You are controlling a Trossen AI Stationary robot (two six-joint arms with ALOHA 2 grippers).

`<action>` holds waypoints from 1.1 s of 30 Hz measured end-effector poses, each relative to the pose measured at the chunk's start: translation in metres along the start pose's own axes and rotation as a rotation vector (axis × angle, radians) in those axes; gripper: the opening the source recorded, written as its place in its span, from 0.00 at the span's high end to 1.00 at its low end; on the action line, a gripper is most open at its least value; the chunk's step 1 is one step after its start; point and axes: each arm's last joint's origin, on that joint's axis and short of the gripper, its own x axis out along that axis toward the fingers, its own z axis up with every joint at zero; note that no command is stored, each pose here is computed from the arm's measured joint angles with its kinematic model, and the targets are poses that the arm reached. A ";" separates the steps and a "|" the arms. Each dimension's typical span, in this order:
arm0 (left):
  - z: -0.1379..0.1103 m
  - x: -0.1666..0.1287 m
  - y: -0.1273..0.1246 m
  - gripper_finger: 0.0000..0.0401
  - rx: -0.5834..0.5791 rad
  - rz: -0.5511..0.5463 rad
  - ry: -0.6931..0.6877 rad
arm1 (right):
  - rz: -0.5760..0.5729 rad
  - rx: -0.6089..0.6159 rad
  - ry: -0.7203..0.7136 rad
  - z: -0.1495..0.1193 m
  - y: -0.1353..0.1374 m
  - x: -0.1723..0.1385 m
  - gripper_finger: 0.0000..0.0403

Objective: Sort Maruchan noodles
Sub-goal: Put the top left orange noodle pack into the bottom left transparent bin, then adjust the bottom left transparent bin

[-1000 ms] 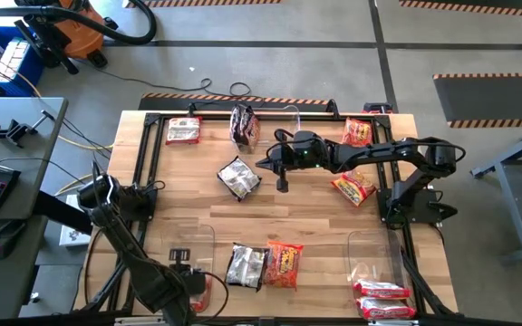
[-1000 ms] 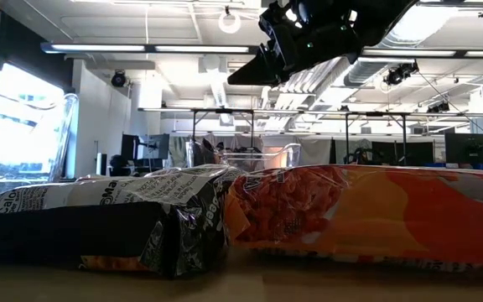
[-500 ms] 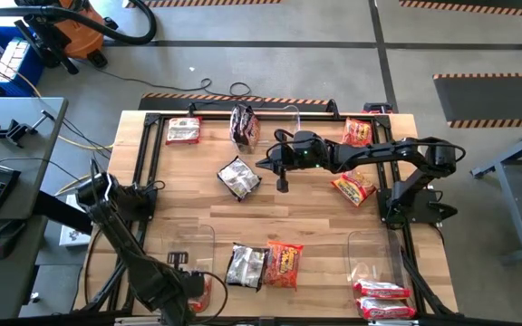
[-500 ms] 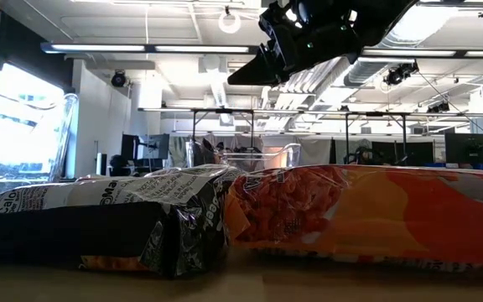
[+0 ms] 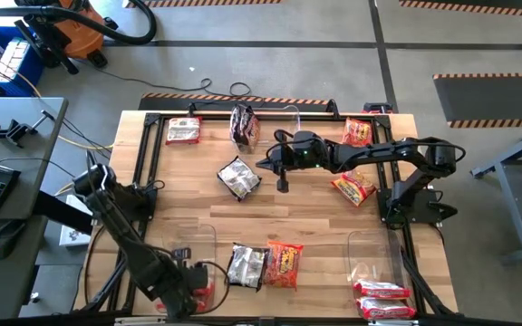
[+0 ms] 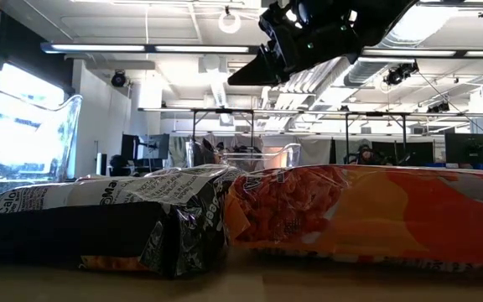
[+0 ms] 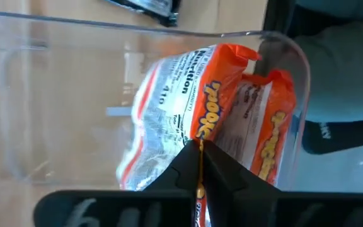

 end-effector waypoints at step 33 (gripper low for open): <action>-0.013 0.003 0.086 0.99 -0.221 0.086 -0.225 | 0.007 -0.038 0.034 -0.004 -0.001 0.000 1.00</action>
